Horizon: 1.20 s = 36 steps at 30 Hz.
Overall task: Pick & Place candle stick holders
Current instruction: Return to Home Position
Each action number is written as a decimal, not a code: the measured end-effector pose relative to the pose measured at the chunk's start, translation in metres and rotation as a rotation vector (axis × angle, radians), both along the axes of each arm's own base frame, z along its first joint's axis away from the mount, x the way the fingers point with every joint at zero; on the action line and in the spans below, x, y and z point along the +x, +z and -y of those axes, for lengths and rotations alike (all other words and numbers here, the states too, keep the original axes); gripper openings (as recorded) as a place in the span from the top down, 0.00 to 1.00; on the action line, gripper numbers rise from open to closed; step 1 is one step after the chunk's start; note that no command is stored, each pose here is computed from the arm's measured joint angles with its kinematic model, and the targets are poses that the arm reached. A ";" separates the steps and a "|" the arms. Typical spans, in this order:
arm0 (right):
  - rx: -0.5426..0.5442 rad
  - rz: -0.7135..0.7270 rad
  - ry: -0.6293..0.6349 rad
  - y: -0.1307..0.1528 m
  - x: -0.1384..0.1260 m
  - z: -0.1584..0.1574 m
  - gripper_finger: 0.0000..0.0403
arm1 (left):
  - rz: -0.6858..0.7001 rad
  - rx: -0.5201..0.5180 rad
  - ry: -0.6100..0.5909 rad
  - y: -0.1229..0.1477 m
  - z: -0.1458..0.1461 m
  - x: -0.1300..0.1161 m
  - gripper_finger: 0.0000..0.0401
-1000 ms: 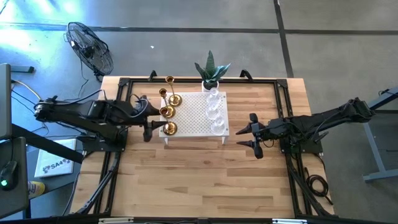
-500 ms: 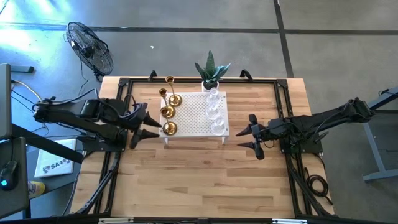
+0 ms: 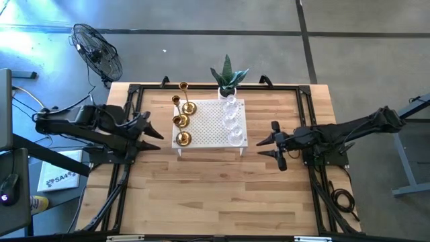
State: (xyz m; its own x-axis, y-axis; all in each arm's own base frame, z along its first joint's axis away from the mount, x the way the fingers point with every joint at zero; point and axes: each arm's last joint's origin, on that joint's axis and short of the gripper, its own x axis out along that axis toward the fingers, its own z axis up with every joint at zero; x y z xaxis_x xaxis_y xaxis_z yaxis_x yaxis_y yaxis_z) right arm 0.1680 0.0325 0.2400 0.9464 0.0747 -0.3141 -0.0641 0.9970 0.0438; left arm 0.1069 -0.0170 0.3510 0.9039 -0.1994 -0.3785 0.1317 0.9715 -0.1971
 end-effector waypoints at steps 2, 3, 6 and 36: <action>0.007 0.018 0.019 0.003 -0.004 0.000 0.69 | -0.015 0.007 -0.002 -0.002 -0.001 -0.008 0.52; 0.005 0.027 0.032 0.005 -0.006 0.000 0.71 | -0.022 0.018 -0.009 -0.003 -0.002 -0.012 0.52; -0.004 0.043 0.072 0.009 -0.014 0.001 0.80 | -0.020 0.042 -0.047 -0.005 -0.002 -0.020 0.58; -0.240 0.258 0.189 0.029 -0.080 0.015 1.00 | 0.246 0.270 -0.140 -0.059 -0.002 -0.022 1.00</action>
State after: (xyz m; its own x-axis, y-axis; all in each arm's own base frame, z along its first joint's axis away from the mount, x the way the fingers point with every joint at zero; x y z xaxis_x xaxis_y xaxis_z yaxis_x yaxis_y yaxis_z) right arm 0.0879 0.0171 0.2694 0.9731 0.2089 -0.0974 -0.2262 0.9463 -0.2311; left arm 0.0845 -0.0151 0.2920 0.9454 -0.2498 -0.2094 0.2779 0.9534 0.1172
